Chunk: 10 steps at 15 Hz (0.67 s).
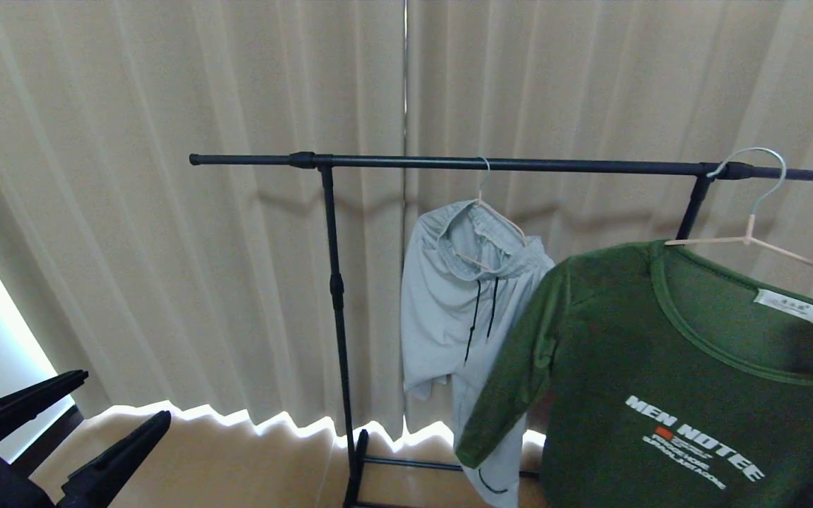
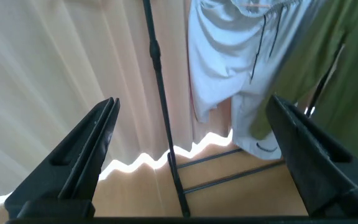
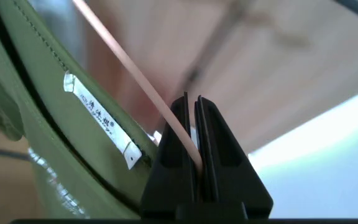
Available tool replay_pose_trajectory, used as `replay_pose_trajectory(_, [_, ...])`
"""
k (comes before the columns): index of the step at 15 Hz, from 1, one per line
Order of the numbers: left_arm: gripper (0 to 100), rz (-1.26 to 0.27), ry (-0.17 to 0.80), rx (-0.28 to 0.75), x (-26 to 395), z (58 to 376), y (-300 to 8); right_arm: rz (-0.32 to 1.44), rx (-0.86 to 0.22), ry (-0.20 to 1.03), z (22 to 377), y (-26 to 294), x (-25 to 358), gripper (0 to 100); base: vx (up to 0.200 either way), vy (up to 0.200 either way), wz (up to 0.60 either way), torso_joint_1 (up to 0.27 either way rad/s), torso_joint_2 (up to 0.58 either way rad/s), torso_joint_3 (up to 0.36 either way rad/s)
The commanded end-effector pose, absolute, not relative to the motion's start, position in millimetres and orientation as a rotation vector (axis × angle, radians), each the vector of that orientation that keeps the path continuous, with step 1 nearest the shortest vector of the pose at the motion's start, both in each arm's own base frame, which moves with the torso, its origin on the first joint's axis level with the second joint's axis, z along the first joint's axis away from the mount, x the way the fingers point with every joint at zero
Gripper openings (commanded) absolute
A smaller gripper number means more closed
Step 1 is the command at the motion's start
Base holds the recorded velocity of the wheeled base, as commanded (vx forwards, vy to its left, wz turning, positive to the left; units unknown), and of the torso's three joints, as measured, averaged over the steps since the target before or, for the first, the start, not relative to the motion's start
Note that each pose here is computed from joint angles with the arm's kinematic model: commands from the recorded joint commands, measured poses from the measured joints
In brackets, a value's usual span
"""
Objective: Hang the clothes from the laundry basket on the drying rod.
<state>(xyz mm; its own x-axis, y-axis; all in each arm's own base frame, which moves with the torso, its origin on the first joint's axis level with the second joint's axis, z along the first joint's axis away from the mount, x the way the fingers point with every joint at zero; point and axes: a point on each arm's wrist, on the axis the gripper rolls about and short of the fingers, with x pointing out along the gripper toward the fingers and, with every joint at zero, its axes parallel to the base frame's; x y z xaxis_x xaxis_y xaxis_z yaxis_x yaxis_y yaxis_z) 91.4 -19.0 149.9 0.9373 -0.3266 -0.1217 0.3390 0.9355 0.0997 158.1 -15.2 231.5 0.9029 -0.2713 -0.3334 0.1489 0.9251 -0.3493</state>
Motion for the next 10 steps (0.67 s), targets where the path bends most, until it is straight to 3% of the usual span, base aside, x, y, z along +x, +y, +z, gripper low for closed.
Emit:
replay_pose_trajectory(1, [100, -0.343, 0.101, 0.123, 87.7, 147.4, -18.5, -0.318, -0.331, 0.386, 236.8, -25.9, 139.8, 0, 0.0, 0.0, 0.0, 0.0, 0.0, 0.0])
replay_pose_trajectory(4, [100, -0.343, 0.079, 0.123, 84.9, 149.6, -18.2, -0.415, -0.381, 0.419, 230.9, -32.5, 116.8, 0, 0.0, 0.0, 0.0, 0.0, 0.0, 0.0])
replay_pose_trajectory(8, [100, -0.393, 0.081, 0.14, 84.2, 148.6, -22.2, -0.47, -0.381, 0.434, 227.8, -36.1, 114.8, 0, 0.0, 0.0, 0.0, 0.0, 0.0, 0.0])
replay_pose_trajectory(10, [100, -0.444, 0.085, 0.145, 83.2, 147.3, -26.5, -0.469, -0.381, 0.439, 227.0, -36.3, 115.4, 0, 0.2, 0.0, 0.0, -0.007, 0.0, 0.002])
